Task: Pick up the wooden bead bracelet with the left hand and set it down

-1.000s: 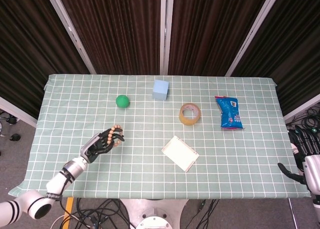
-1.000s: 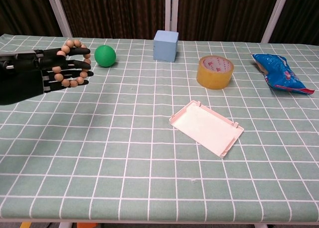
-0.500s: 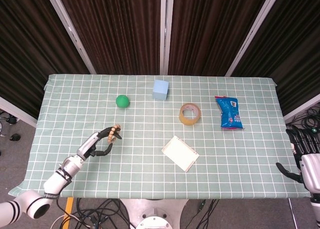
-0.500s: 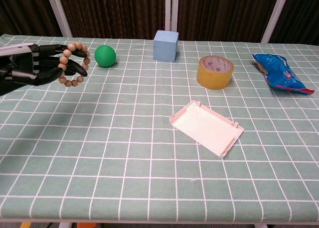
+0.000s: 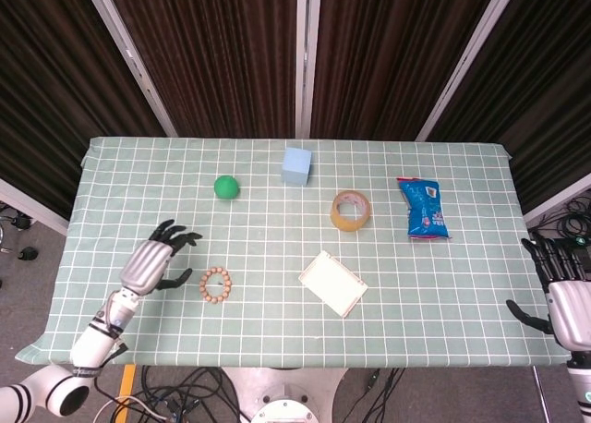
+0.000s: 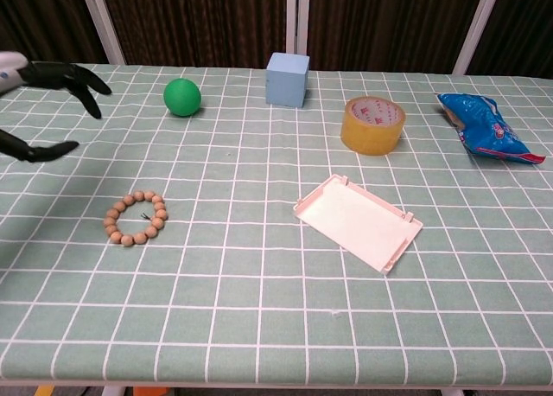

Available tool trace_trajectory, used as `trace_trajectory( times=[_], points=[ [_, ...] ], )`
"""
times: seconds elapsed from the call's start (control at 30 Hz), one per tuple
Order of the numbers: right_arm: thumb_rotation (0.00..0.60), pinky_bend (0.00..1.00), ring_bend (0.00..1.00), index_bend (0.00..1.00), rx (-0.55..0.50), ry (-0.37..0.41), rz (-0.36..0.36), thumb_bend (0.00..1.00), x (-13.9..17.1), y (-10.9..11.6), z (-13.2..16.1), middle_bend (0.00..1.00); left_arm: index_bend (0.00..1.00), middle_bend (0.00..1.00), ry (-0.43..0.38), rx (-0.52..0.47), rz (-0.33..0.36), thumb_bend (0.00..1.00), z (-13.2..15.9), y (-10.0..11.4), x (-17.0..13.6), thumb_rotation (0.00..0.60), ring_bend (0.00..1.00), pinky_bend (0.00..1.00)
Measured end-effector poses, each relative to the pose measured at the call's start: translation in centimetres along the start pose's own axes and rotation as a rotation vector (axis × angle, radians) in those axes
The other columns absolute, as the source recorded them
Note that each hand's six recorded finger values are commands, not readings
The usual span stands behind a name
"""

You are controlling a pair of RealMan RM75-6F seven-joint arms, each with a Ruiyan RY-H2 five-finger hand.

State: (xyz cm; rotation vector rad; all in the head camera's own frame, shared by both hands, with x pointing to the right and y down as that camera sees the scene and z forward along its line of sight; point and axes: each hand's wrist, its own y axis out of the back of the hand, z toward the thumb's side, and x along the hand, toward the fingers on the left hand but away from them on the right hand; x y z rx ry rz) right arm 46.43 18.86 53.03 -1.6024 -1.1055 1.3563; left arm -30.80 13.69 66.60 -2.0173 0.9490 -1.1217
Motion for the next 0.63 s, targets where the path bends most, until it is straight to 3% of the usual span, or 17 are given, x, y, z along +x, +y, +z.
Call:
trace_trajectory(
  times=[0.13, 0.27, 0.43, 0.63],
  points=[
    [0.6, 0.0, 0.0, 0.0, -0.032, -0.006, 0.022, 0.1, -0.2, -0.3, -0.3, 0.01, 0.27, 0.33, 0.105, 0.003, 0.167, 0.33, -2.8, 3.6, -2.1, 0.6, 0.16, 0.11],
    [0.6, 0.0, 0.0, 0.0, -0.041, -0.008, 0.039, 0.1, -0.5, -0.7, -0.6, 0.01, 0.31, 0.37, 0.25, 0.057, 0.282, 0.33, -7.0, 6.4, -5.6, 0.6, 0.2, 0.12],
    [0.6, 0.0, 0.0, 0.0, -0.058, 0.02, 0.027, 0.1, -0.4, -1.0, 0.1, 0.01, 0.32, 0.37, 0.38, 0.196, 0.306, 0.33, -10.1, 7.9, -10.9, 0.6, 0.2, 0.11],
    [0.6, 0.0, 0.0, 0.0, -0.053, 0.046, 0.03, 0.1, -0.3, -1.7, 1.2, 0.01, 0.32, 0.37, 0.477, 0.27, 0.257, 0.33, -10.1, 7.2, -16.1, 0.6, 0.2, 0.1]
  ],
)
